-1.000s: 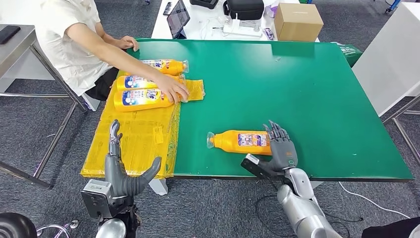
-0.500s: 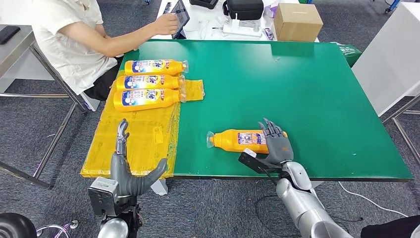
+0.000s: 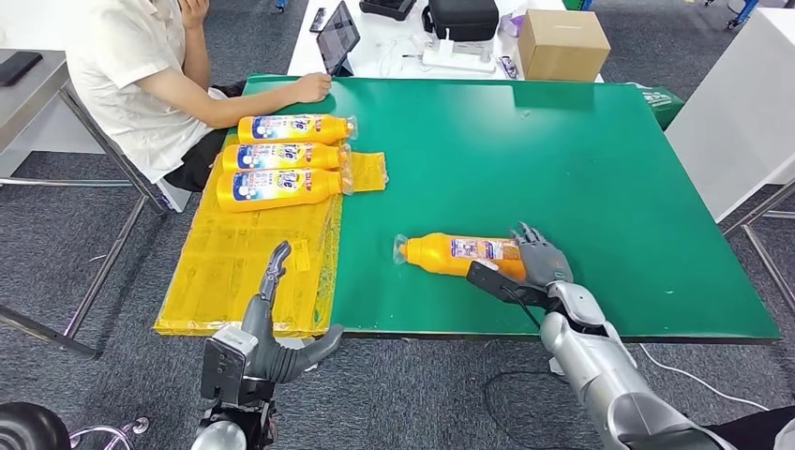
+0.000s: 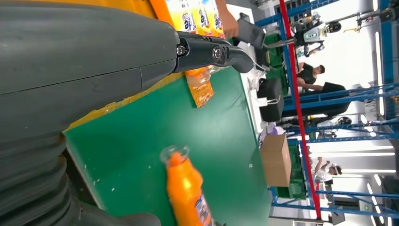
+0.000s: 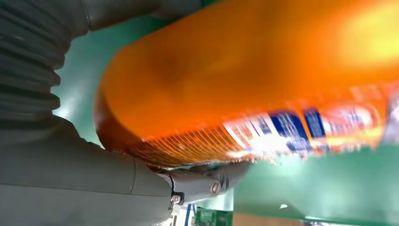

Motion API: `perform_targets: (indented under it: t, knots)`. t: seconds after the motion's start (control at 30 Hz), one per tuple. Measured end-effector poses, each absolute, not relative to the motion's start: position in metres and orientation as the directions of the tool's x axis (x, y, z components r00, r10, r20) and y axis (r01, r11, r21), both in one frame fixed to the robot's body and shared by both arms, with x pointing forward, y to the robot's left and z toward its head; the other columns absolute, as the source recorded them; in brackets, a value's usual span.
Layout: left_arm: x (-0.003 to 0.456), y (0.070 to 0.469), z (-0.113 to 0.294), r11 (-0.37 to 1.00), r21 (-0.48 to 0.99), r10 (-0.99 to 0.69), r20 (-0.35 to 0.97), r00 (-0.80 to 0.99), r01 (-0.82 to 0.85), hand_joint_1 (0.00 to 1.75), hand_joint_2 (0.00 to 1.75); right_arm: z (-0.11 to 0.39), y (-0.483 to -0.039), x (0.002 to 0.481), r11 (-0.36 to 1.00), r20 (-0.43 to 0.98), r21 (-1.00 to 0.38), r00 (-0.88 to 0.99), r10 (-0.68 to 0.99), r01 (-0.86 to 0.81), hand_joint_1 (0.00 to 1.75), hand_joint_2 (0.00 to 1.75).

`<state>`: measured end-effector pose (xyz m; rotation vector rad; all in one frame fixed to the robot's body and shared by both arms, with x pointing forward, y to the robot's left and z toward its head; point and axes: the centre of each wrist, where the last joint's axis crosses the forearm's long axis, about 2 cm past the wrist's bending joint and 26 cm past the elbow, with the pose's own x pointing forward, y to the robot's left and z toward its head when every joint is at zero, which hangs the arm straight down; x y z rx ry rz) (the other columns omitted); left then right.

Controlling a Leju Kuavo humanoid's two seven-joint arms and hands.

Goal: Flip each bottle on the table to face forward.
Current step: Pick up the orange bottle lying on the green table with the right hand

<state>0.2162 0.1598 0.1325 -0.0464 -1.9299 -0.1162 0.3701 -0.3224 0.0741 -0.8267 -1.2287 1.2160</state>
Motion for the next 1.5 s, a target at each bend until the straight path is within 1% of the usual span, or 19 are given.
perform_targets:
  t: [0.17,0.33,0.43,0.63,0.7,0.77,0.87,0.93,1.0,1.07,1.13,1.4,1.5]
  knots:
    - [0.215,0.16,0.131,0.993,0.057,-0.019,0.939,-0.345,0.1,0.0,1.75,0.078,-0.326,0.373,0.178,0.207,-0.955,-0.101,0.973,-0.238,1.75,1.75]
    - [0.214,0.16,0.131,0.993,0.056,-0.018,0.939,-0.343,0.102,0.0,1.75,0.079,-0.327,0.374,0.178,0.209,-0.954,-0.108,0.972,-0.242,1.75,1.75]
    - [0.215,0.159,0.131,0.993,0.049,-0.008,0.939,-0.343,0.109,0.0,1.75,0.079,-0.328,0.374,0.217,0.253,-0.945,-0.126,0.959,-0.245,1.75,1.75]
    - [0.216,0.159,0.132,0.993,0.024,0.018,0.935,-0.353,0.113,0.0,1.75,0.072,-0.329,0.368,0.342,0.392,-0.904,-0.181,0.902,-0.256,1.75,1.75]
    - [0.217,0.159,0.132,0.994,0.007,0.032,0.934,-0.357,0.108,0.0,1.75,0.068,-0.327,0.364,0.429,0.486,-0.862,-0.201,0.85,-0.269,1.75,1.75]
    - [0.218,0.159,0.131,0.994,-0.041,0.075,0.936,-0.344,0.106,0.0,1.75,0.062,-0.323,0.358,0.547,0.609,-0.787,-0.224,0.761,-0.284,1.75,1.75]
    - [0.218,0.158,0.129,0.976,-0.186,0.211,0.938,-0.274,0.114,0.0,1.75,0.053,-0.309,0.345,0.689,0.743,-0.67,-0.254,0.62,-0.278,1.75,1.75]
    - [0.218,0.158,0.126,0.949,-0.292,0.311,0.926,-0.214,0.118,0.0,1.75,0.05,-0.296,0.336,0.767,0.808,-0.585,-0.274,0.522,-0.263,1.75,1.75]
    - [0.214,0.157,0.121,0.926,-0.357,0.374,0.911,-0.175,0.119,0.0,1.75,0.051,-0.28,0.327,0.839,0.862,-0.484,-0.299,0.409,-0.247,1.75,1.75]
    - [0.21,0.156,0.116,0.916,-0.382,0.397,0.904,-0.157,0.118,0.0,1.75,0.056,-0.265,0.32,0.885,0.889,-0.403,-0.329,0.318,-0.233,1.75,1.75]
    - [0.206,0.155,0.113,0.914,-0.39,0.404,0.903,-0.146,0.116,0.0,1.75,0.062,-0.255,0.315,0.904,0.895,-0.363,-0.355,0.271,-0.226,1.75,1.75]
    - [0.202,0.154,0.108,0.911,-0.395,0.408,0.904,-0.125,0.118,0.0,1.75,0.073,-0.245,0.308,0.925,0.889,-0.318,-0.405,0.215,-0.208,1.75,1.75]
    - [0.201,0.153,0.107,0.911,-0.398,0.409,0.905,-0.119,0.109,0.0,1.75,0.076,-0.241,0.305,0.942,0.897,-0.258,-0.415,0.151,-0.216,1.75,1.75]
